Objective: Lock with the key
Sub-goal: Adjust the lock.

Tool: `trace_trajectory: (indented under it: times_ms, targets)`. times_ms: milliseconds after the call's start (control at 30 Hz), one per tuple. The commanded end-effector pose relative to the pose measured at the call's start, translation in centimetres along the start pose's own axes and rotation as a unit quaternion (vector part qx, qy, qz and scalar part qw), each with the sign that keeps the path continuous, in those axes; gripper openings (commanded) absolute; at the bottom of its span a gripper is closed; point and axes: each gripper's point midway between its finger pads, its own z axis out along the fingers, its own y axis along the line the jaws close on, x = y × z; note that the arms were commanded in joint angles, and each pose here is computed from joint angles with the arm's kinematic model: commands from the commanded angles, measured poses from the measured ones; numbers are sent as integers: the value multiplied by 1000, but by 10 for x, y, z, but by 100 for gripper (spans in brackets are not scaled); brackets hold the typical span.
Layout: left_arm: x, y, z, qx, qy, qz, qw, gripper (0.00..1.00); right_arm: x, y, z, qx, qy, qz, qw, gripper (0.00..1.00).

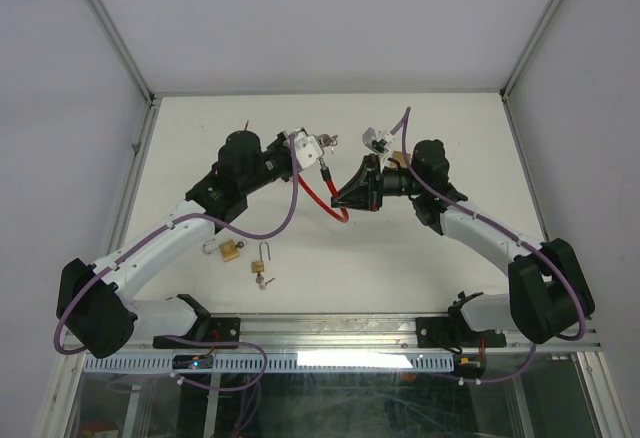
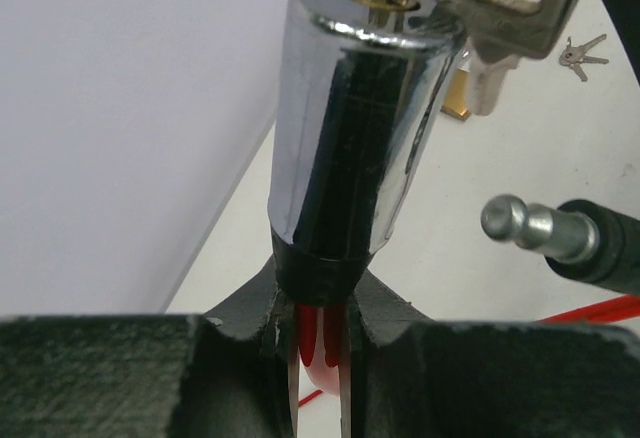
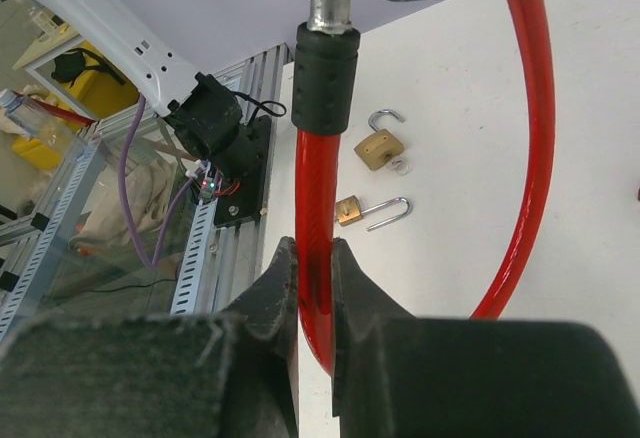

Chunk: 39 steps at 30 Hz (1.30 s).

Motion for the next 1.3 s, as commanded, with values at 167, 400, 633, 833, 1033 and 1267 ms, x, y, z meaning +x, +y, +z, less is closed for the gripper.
trace_trajectory:
  times_ms: [167, 400, 633, 833, 1033, 1267]
  targets:
    - [-24, 8, -5, -11, -32, 37, 999, 0, -25, -6, -7, 22, -25, -3, 999, 0]
    - [-20, -1, -1, 5, -23, 42, 999, 0, -27, -5, -7, 20, -26, -2, 999, 0]
    - [-14, -8, 2, 20, -14, 46, 999, 0, -30, -5, -11, 23, -30, -3, 999, 0]
    - [-10, -14, 4, 33, -6, 53, 998, 0, -32, -4, -12, 21, -31, -1, 999, 0]
    - [-8, -13, 4, 31, 2, 58, 998, 0, -29, -4, -12, 15, -25, 8, 1000, 0]
    - [0, -22, -1, 42, 24, 119, 992, 0, -21, -13, -15, 18, -9, 28, 999, 0]
